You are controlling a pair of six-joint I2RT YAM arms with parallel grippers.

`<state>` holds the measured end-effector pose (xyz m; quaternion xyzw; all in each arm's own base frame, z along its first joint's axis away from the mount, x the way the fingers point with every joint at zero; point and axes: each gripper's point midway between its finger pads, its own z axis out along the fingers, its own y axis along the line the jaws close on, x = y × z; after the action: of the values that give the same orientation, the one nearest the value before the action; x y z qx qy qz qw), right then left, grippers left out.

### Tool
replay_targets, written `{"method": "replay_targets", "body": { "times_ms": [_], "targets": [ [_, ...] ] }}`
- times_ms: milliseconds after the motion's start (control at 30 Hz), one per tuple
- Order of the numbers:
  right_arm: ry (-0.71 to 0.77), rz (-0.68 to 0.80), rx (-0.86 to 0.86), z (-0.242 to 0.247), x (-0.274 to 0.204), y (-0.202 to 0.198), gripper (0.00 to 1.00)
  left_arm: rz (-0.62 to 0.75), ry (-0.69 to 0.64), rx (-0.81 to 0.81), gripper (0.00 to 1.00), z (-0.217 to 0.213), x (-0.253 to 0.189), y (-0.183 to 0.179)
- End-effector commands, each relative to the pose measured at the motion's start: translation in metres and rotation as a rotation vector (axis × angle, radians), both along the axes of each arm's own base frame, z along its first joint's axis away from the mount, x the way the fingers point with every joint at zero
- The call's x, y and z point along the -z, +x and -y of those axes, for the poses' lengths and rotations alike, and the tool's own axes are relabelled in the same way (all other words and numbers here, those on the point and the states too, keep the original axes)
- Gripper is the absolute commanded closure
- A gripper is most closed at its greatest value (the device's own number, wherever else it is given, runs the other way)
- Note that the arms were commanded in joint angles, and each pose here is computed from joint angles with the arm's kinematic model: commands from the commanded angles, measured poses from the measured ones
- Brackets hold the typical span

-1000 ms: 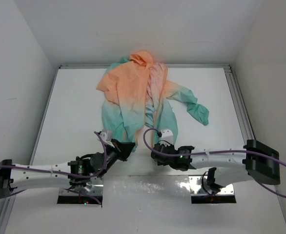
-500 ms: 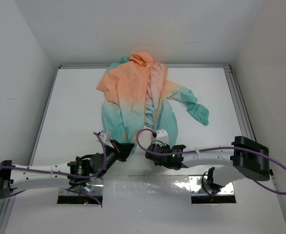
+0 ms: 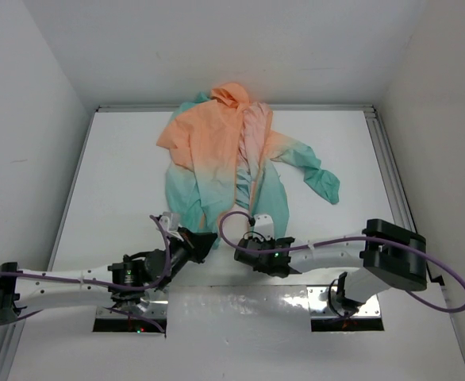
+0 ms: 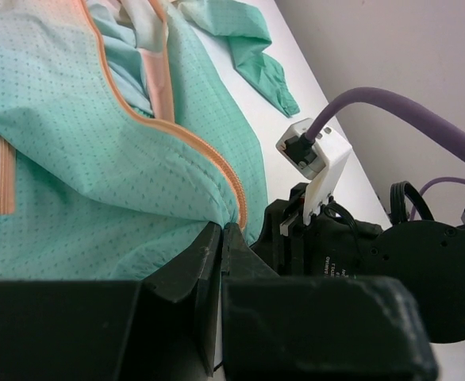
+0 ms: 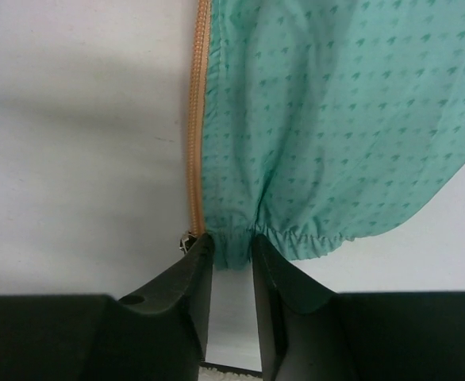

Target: Zip up the jacket

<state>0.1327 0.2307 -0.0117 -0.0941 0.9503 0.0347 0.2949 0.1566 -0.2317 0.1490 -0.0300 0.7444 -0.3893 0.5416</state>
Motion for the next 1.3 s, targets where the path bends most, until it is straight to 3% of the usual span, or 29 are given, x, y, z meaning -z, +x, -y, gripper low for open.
{"method": "replay_targets", "body": {
  "times_ms": [0, 267, 433, 633, 733, 800, 833, 933, 1267],
  "targets": [
    [0.005, -0.013, 0.021, 0.005, 0.009, -0.005, 0.75, 0.003, -0.031, -0.025, 1.0, -0.004, -0.005, 0.004],
    [0.025, -0.047, 0.031, 0.01, 0.017, -0.013, 0.93, -0.003, -0.036, -0.026, 1.0, -0.004, -0.005, 0.004],
    [0.15, -0.002, 0.015, -0.003, 0.005, -0.008, 1.0, -0.009, -0.05, -0.004, 1.0, 0.0, -0.006, 0.001],
    [0.443, 0.176, -0.06, -0.04, -0.053, 0.012, 1.0, -0.016, -0.057, 0.014, 1.0, 0.009, -0.011, 0.0],
    [0.663, 0.323, -0.082, -0.052, -0.098, 0.023, 1.0, -0.011, -0.075, 0.036, 1.0, 0.016, -0.023, -0.001],
    [0.753, 0.419, -0.105, -0.044, -0.119, 0.025, 1.0, -0.009, -0.103, 0.038, 1.0, 0.019, -0.035, 0.0],
    [0.883, 0.493, -0.101, -0.048, -0.15, 0.028, 1.0, -0.008, -0.115, 0.035, 1.0, 0.019, -0.04, 0.002],
    [1.008, 0.641, -0.106, -0.031, -0.183, 0.03, 1.0, -0.008, -0.148, 0.035, 1.0, 0.022, -0.063, 0.006],
    [1.028, 0.732, -0.118, -0.028, -0.199, 0.034, 1.0, -0.046, -0.185, 0.059, 1.0, 0.039, -0.083, 0.009]
  ]
}}
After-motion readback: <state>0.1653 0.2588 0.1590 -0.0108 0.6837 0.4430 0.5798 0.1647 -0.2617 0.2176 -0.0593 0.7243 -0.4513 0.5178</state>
